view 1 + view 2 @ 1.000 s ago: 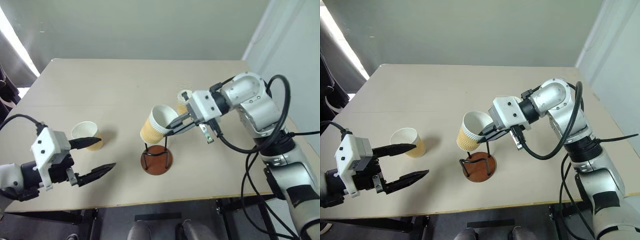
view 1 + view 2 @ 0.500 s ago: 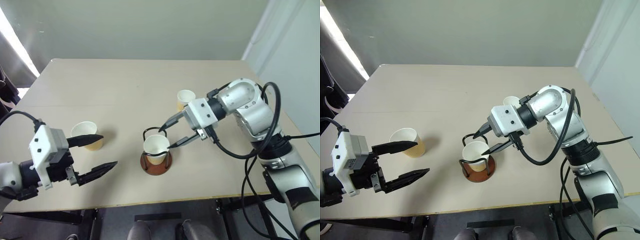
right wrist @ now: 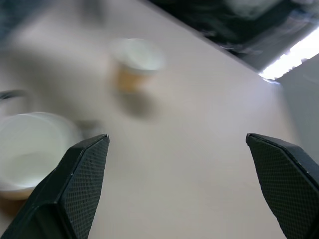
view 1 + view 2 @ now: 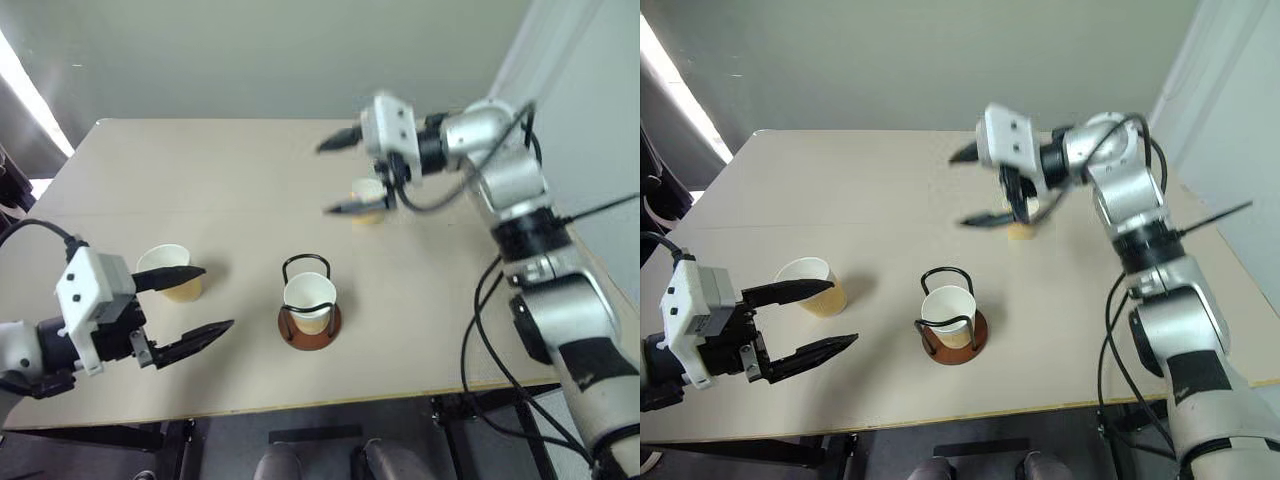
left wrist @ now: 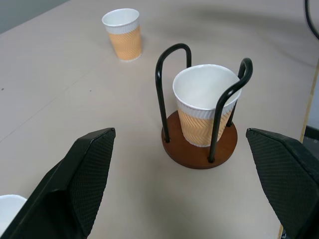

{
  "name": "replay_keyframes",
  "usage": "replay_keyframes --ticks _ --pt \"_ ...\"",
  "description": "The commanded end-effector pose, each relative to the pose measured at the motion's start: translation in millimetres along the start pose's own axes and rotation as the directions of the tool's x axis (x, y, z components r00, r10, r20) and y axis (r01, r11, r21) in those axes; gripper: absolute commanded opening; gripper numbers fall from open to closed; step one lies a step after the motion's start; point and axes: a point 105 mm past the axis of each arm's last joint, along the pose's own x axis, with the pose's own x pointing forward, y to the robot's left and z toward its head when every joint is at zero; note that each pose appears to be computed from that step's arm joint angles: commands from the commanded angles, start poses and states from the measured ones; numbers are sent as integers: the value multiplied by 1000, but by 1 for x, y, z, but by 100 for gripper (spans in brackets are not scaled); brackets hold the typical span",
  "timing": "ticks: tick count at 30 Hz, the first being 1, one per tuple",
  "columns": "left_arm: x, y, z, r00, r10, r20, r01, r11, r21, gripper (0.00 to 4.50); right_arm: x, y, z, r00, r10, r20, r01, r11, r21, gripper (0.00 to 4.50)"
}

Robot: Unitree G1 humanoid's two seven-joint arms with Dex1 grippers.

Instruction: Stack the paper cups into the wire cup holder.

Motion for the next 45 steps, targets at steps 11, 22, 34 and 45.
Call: replay_keyframes --ticks 11,22,34,45 --pt "-1 74 8 895 446 3 -446 895 27 450 11 -17 -81 937 -193 -293 216 975 48 445" --pt "29 56 16 933 355 53 -354 935 -19 450 14 -5 -110 890 -190 -415 236 970 64 445" --pt "28 44 14 951 310 6 -310 950 41 450 19 10 -132 845 -154 -512 211 976 56 445" --pt "25 42 15 947 321 4 -321 946 48 450 20 17 -142 825 -154 -544 212 976 46 129"
